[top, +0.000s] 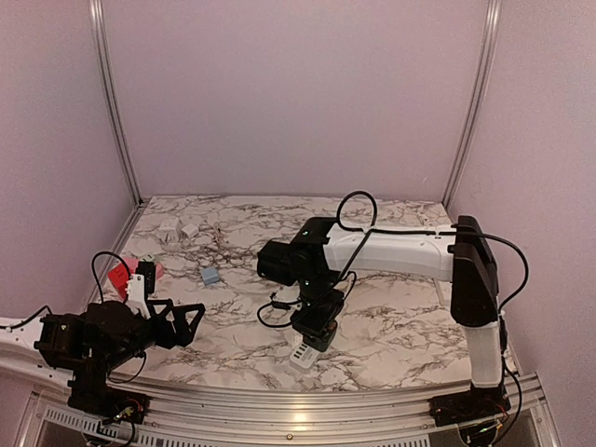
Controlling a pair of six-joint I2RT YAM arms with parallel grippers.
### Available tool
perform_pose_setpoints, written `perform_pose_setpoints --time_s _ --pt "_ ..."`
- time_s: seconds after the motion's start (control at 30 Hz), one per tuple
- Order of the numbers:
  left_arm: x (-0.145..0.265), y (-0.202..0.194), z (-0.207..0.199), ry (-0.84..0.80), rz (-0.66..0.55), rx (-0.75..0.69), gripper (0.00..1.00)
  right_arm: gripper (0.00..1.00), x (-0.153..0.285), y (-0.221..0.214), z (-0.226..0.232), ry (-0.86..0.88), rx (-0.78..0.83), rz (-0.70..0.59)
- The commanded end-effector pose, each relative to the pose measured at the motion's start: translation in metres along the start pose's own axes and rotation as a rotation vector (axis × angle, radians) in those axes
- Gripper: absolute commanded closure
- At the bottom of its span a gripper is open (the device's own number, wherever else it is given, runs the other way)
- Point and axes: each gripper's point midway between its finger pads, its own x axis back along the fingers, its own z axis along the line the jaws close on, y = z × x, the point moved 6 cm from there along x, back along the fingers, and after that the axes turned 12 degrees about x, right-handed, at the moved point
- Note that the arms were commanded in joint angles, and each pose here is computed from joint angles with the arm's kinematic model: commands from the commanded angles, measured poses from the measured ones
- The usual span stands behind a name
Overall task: Insert the plug
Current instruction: Insert the plug into the socket slot.
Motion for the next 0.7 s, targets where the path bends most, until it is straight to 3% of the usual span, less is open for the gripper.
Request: perform_pose_setpoints --time_s 0.0,0.37,0.53,0.67 --pt "0.005 0.010 0.002 0.043 -0.030 -0.010 0.01 0.98 -0.149 -0.011 0.032 0.112 0.019 0.250" --pt "0.005 0.008 0.007 0.050 -0.024 0.006 0.01 0.88 -0.108 0.003 0.016 0.080 0.006 0.169" --pt "0.005 0.005 0.010 0.052 -0.017 0.014 0.01 0.79 -0.085 0.010 0.009 0.055 0.001 0.124" --pt "0.006 0.005 0.011 0.052 -0.020 0.019 0.01 0.78 -0.066 0.013 0.004 0.043 -0.009 0.083"
